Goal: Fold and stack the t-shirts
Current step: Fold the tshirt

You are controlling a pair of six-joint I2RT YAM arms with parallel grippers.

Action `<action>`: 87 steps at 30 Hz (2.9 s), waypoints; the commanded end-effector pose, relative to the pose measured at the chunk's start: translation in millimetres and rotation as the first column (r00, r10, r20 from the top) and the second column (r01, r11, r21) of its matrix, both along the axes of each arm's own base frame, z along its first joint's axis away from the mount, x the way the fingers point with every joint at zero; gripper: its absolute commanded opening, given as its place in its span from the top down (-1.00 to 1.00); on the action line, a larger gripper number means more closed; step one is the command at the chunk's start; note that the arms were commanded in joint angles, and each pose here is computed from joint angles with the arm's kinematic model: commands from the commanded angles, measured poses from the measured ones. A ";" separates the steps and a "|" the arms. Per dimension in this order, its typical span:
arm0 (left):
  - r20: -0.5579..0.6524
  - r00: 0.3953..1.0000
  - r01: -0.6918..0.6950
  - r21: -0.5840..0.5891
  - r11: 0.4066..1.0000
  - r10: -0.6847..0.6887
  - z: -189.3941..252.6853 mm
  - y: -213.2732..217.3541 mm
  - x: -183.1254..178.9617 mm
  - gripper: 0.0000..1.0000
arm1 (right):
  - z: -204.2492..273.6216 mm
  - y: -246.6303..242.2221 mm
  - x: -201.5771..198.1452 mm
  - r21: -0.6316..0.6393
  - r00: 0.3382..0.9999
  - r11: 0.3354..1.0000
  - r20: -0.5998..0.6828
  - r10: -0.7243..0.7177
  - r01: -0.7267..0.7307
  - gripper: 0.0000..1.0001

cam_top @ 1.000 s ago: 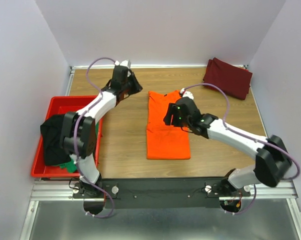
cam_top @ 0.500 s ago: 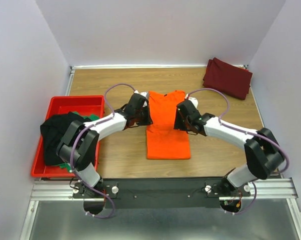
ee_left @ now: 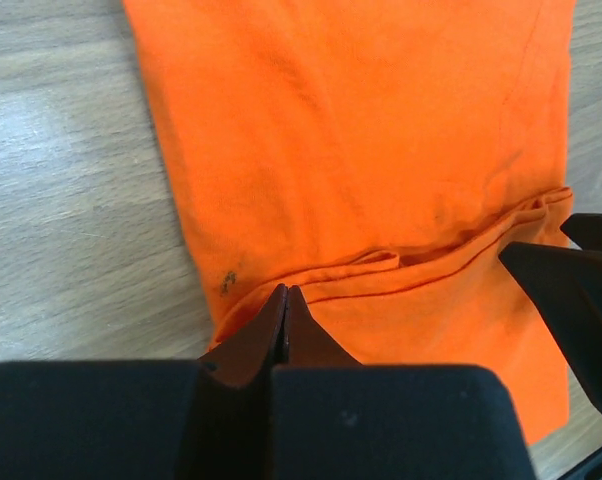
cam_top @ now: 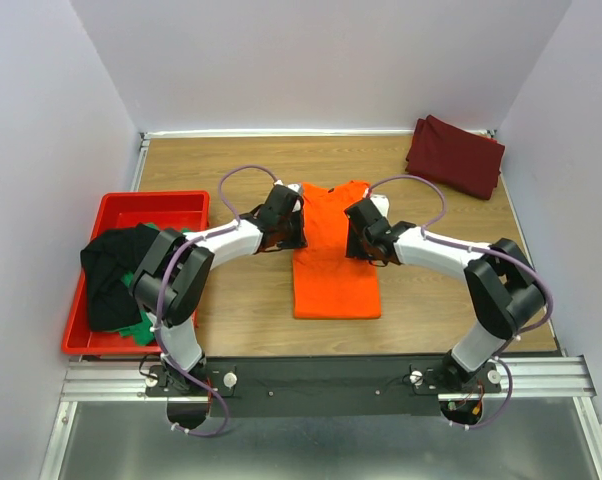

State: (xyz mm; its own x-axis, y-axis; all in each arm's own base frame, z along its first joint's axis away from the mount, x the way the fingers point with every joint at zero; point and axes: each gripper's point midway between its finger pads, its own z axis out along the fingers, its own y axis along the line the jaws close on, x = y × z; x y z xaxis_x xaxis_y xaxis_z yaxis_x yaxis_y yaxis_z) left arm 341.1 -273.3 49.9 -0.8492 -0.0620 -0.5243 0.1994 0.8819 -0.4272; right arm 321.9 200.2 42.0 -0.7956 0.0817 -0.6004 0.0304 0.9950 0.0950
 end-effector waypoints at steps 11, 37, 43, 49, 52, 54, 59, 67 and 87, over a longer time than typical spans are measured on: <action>0.025 1.000 -0.007 0.042 0.999 0.006 -8.1 5.3 9.9 1.00 | -29.2 -22.2 3.4 -0.017 0.997 0.998 -0.029 -0.067 0.067 -0.17; 0.031 0.999 0.025 -0.022 0.999 -0.025 6.1 12.2 -18.6 1.00 | -26.3 -21.2 0.8 0.032 0.997 0.998 -0.044 -0.061 0.063 -0.17; 0.002 1.000 0.001 0.000 1.000 -0.001 -11.6 10.6 -11.2 1.00 | -24.5 -24.3 0.8 0.036 0.997 0.997 -0.041 -0.068 0.069 -0.17; -0.053 0.998 -0.019 0.031 0.999 0.020 -34.9 14.2 -14.8 1.00 | -22.3 -32.6 -2.9 0.043 0.996 0.995 -0.038 -0.086 0.087 -0.17; -0.045 0.999 -0.015 0.020 1.000 0.016 -30.9 12.3 -13.8 1.00 | -21.5 -32.9 -4.2 0.049 0.996 0.995 -0.041 -0.083 0.084 -0.18; -0.019 1.000 -0.014 0.012 1.000 0.014 -21.6 11.5 -10.7 1.00 | -16.0 -29.8 -2.9 0.066 0.997 0.995 -0.033 -0.070 0.072 -0.19; 0.060 0.998 0.002 -0.015 1.000 -0.001 17.3 9.2 -3.0 0.89 | 14.0 -22.6 1.6 0.126 0.999 0.991 0.024 -0.044 0.041 -0.26; 0.035 0.998 0.048 -0.041 0.998 -0.047 38.5 21.7 -40.5 0.52 | 47.3 -38.4 -41.1 0.220 0.998 0.973 -0.015 -0.063 0.065 -0.32; -0.216 0.952 0.185 -0.162 0.969 -0.218 0.4 36.8 -161.1 0.10 | -14.3 -40.0 -173.6 0.367 0.908 0.917 -0.419 0.016 0.153 -0.08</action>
